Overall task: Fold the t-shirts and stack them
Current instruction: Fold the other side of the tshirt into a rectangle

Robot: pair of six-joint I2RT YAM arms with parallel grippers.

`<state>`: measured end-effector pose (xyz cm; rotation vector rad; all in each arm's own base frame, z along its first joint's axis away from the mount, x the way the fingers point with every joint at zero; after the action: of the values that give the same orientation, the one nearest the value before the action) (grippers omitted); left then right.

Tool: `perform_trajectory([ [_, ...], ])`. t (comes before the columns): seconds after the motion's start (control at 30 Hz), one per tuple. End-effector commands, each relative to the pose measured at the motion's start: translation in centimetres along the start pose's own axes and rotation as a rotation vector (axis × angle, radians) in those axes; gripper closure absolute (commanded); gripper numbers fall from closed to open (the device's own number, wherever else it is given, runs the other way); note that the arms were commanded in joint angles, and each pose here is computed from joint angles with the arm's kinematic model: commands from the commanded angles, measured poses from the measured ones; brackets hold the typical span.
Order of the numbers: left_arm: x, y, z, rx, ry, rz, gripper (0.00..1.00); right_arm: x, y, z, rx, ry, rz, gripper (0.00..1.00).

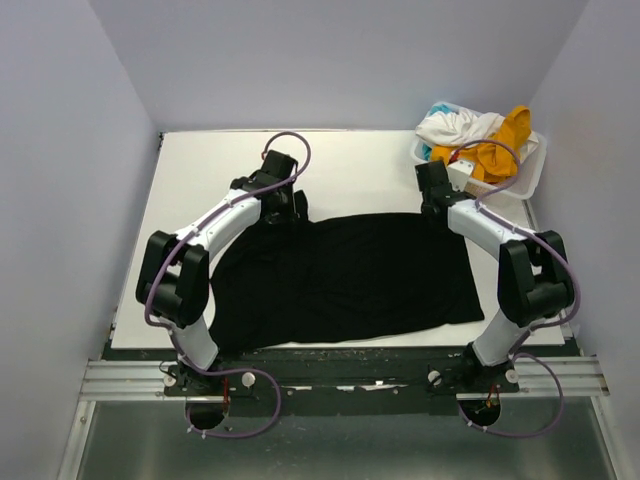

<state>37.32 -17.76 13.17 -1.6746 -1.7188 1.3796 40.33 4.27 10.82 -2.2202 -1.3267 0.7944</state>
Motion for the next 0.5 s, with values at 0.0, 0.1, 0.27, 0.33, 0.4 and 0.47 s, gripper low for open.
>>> perform_trajectory([
  [0.0,0.7,-2.0,1.0,-0.062,0.045,-0.024,1.0,-0.2,-1.5,1.1,0.003,-0.001,-0.093,0.99],
  [0.1,1.1,-2.9,2.2,-0.08,0.071,-0.035,1.0,-0.8,-2.6,1.8,0.003,-0.001,-0.129,0.99],
  [0.27,1.9,-4.6,4.1,-0.104,0.071,-0.051,1.0,-1.6,-4.7,2.3,-0.008,0.002,-0.192,0.99],
  [0.33,2.0,-5.2,4.9,-0.115,0.079,-0.045,1.0,-2.1,-5.4,2.5,-0.01,0.005,-0.194,0.99],
  [0.4,2.3,-5.7,5.7,-0.125,0.088,-0.053,1.0,-2.7,-6.0,2.8,-0.006,0.006,-0.191,0.99],
  [0.47,2.7,-6.2,6.5,-0.133,0.095,-0.083,1.0,-3.3,-6.5,3.1,-0.001,0.0,-0.187,0.99],
])
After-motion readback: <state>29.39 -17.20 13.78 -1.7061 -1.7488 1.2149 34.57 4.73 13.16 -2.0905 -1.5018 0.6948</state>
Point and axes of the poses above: each gripper's point midway between its finger pads, its own y axis out along the fingers, its own x axis along the line the jaws close on, z = x × y, the point moved 3 cm from there along -y, back along the fingers, and after that the axes turned 15 degrees about -y, right-handed, at the moved point
